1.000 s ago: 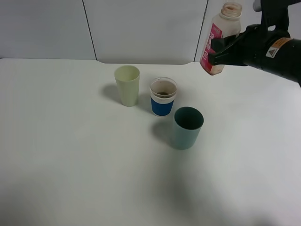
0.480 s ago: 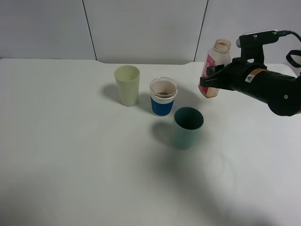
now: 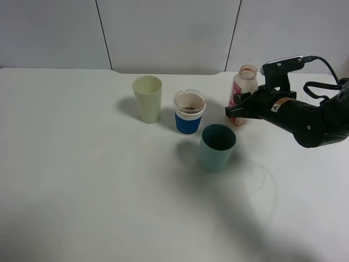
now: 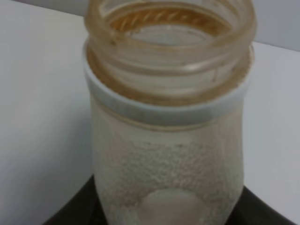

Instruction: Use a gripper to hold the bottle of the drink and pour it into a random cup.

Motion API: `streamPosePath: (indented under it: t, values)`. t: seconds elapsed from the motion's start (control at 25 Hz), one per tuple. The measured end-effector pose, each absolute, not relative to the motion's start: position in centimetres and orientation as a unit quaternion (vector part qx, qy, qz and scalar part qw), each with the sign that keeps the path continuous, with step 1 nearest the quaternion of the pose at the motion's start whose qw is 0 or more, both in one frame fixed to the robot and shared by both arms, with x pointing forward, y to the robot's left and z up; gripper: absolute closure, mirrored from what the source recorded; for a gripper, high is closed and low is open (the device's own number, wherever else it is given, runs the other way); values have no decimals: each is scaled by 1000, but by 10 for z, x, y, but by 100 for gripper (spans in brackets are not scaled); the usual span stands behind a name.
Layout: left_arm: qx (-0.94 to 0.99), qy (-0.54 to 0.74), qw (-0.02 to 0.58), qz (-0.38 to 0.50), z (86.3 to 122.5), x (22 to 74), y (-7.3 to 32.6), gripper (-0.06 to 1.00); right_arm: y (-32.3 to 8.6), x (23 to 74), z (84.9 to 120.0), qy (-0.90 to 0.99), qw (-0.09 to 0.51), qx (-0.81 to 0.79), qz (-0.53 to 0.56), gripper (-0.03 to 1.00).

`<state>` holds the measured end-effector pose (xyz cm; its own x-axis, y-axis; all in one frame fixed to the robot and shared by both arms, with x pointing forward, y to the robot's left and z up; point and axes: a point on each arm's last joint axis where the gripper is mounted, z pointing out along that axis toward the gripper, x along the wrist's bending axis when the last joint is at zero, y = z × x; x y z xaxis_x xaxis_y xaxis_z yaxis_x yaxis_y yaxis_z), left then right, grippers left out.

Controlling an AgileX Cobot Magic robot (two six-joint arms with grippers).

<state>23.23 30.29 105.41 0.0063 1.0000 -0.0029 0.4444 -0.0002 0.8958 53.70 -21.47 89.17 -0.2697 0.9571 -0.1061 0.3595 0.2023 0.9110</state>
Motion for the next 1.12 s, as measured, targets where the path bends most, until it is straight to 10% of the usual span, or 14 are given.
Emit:
streamPosePath:
  t: [0.84, 1.12]
  values:
    - [602, 600, 375, 371, 1054, 232, 303, 2, -215, 538, 884, 678, 370, 481, 415, 58]
    - [602, 600, 375, 371, 1054, 232, 303, 2, -215, 539, 884, 652, 363, 505, 434, 5]
